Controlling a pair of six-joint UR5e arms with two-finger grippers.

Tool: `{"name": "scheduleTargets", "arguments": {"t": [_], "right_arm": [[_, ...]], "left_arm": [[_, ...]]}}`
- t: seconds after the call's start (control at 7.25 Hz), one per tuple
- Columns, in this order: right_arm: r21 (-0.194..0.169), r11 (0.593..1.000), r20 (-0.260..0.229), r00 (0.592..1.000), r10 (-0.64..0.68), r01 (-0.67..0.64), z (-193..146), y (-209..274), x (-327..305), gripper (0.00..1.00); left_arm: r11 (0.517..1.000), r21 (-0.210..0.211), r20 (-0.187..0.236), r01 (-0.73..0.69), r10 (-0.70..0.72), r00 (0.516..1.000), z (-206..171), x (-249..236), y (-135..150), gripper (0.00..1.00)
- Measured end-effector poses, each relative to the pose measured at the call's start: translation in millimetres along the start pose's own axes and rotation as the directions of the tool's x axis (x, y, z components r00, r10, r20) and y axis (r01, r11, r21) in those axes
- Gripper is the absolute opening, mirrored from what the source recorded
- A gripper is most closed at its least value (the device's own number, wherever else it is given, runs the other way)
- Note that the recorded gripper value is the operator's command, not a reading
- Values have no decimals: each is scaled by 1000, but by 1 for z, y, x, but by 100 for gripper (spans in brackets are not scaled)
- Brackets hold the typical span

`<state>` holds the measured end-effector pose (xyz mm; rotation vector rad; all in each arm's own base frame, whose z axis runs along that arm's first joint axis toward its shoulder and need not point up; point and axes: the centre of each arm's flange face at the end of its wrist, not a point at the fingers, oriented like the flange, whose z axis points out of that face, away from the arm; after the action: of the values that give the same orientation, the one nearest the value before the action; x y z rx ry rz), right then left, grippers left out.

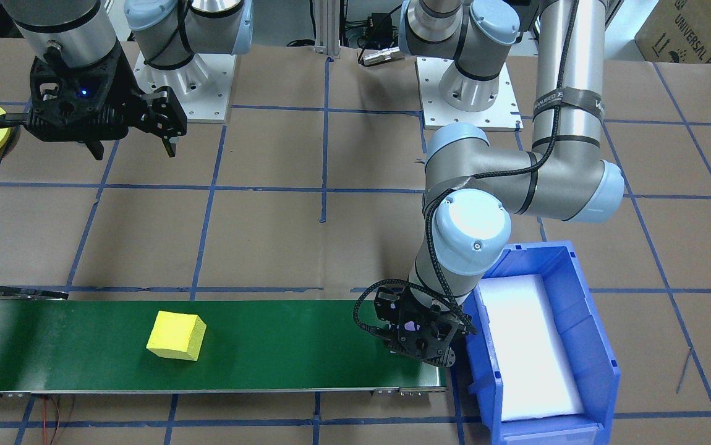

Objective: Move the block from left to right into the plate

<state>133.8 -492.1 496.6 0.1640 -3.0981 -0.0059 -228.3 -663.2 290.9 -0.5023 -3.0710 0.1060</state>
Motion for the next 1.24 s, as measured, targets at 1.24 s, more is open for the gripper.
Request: {"name": "scheduleTargets", "arguments": {"t": [1.24], "right_arm": [[174,983,-49,997,65,-55,137,-118,277,100]], "left_arm": [[995,-70,-20,67,-69,997,-224,37,149,100]]}}
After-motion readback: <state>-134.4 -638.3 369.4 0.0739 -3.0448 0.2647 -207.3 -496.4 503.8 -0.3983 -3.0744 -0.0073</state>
